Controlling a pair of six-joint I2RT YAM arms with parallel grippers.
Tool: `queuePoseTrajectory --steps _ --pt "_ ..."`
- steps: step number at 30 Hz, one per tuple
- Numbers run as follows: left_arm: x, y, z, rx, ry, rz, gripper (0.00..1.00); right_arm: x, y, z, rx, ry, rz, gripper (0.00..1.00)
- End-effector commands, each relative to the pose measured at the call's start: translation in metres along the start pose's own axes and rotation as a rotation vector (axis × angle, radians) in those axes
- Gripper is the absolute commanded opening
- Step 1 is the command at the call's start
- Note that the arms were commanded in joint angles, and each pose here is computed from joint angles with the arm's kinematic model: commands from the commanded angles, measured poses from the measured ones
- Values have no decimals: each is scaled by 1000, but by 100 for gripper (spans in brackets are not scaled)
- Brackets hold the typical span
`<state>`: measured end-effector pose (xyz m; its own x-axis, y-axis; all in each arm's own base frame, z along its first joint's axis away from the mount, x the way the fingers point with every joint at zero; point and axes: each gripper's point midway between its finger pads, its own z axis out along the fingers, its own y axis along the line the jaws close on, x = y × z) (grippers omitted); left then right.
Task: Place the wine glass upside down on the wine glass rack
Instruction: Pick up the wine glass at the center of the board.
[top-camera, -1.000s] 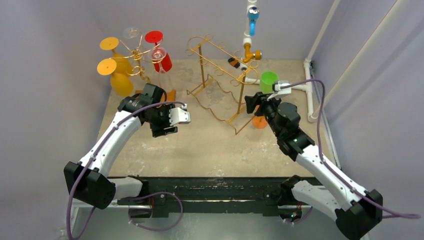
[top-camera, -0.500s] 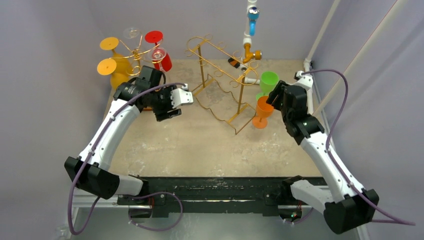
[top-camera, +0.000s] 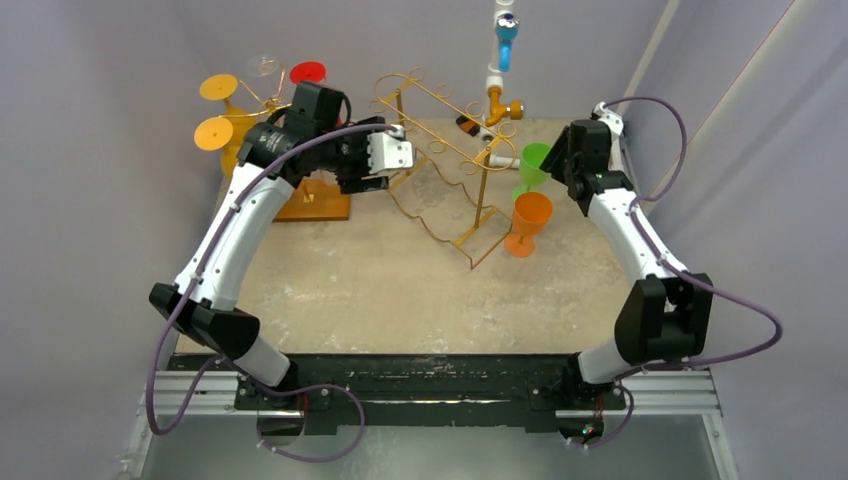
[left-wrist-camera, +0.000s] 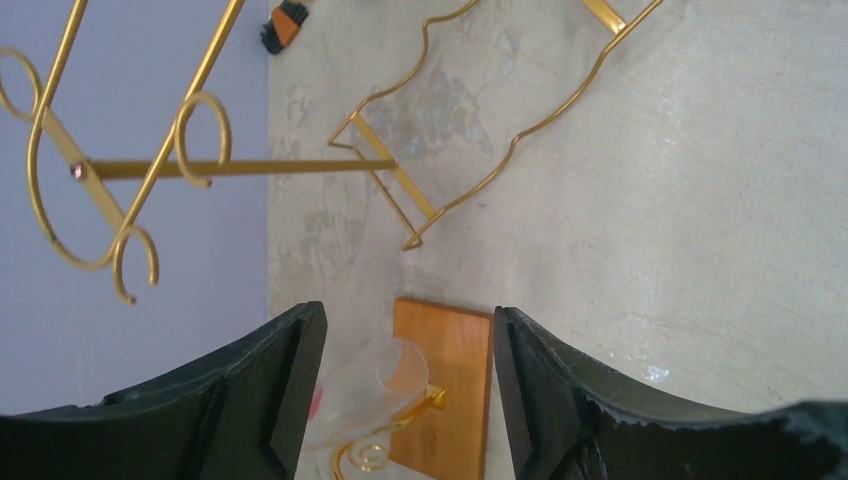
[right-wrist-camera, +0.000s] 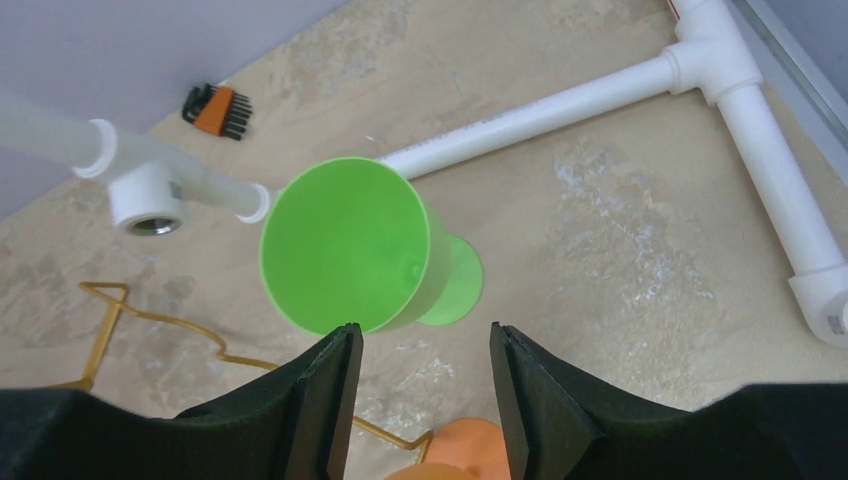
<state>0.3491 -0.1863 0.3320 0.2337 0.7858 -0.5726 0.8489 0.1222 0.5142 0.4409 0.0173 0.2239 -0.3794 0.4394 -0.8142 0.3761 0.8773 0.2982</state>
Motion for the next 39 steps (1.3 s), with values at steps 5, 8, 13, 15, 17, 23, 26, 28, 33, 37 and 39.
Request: queuePoseTrajectory --steps 5,8,13,15,17,23,26,28,33,37,39 --pt "-47 6 14 -12 -111 149 67 -26 5 32 10 -43 -3 56" --pt "-52 8 9 -47 -120 184 67 -27 5 43 14 -48 -7 56" --pt "-61 12 1 -96 -140 238 68 -28 7 57 16 -47 -11 54" --pt "-60 15 4 -105 -131 252 68 -21 6 66 25 -25 -18 51" --pt "-62 22 6 -129 -134 249 68 -12 5 74 32 -1 -25 47" --pt "-69 36 21 -139 -141 267 70 4 -3 80 49 30 -41 31" --pt "-73 45 31 -130 -140 291 70 -3 -3 70 41 5 -40 17" --pt "-72 49 38 -125 -131 325 70 -11 0 59 22 -17 -29 7" --pt "-67 58 59 -122 -110 408 69 -36 7 17 -46 -92 9 0" --pt "-70 69 72 -156 -106 442 67 -55 8 -22 -92 -156 23 0" --pt "-75 73 75 -181 -115 454 63 -62 7 -40 -103 -175 20 0"
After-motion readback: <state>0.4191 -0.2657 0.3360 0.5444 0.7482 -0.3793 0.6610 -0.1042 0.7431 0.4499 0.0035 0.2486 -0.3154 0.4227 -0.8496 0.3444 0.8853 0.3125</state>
